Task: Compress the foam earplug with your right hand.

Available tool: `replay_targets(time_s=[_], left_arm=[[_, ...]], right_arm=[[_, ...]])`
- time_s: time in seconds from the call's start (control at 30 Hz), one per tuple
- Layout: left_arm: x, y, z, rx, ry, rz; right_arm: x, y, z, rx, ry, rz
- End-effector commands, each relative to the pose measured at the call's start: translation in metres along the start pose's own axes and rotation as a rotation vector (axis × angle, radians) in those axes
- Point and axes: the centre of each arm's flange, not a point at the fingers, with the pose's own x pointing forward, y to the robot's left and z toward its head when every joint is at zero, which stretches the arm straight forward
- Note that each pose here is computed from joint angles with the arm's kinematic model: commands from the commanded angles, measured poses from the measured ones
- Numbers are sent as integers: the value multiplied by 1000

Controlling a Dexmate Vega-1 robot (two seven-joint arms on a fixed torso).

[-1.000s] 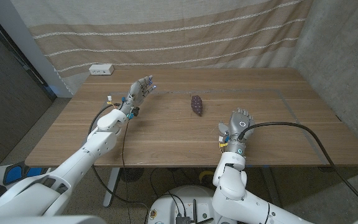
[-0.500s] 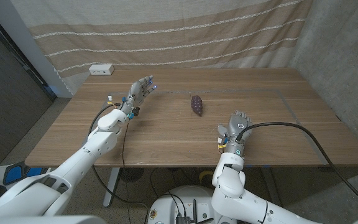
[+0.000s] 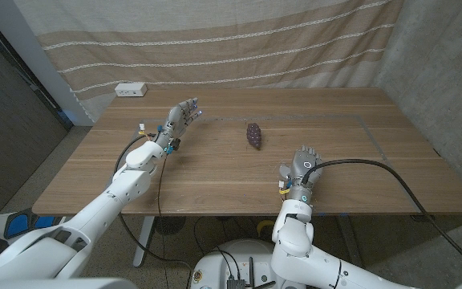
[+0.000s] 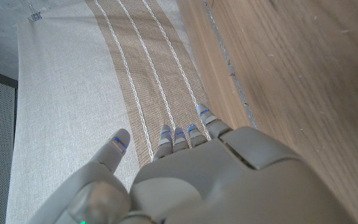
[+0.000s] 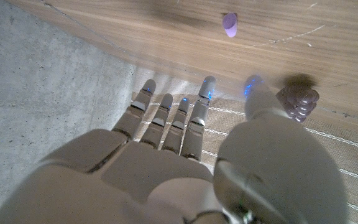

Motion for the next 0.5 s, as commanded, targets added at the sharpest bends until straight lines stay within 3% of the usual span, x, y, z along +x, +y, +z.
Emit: replay_targets(time_s=[0.03, 0.5], left_arm=[[-3, 1, 1, 2, 0, 5], [-4, 2, 2, 4, -2, 4]], right_arm=[[-1, 10, 1, -30, 1, -6], [1, 21, 1, -55, 5, 1]])
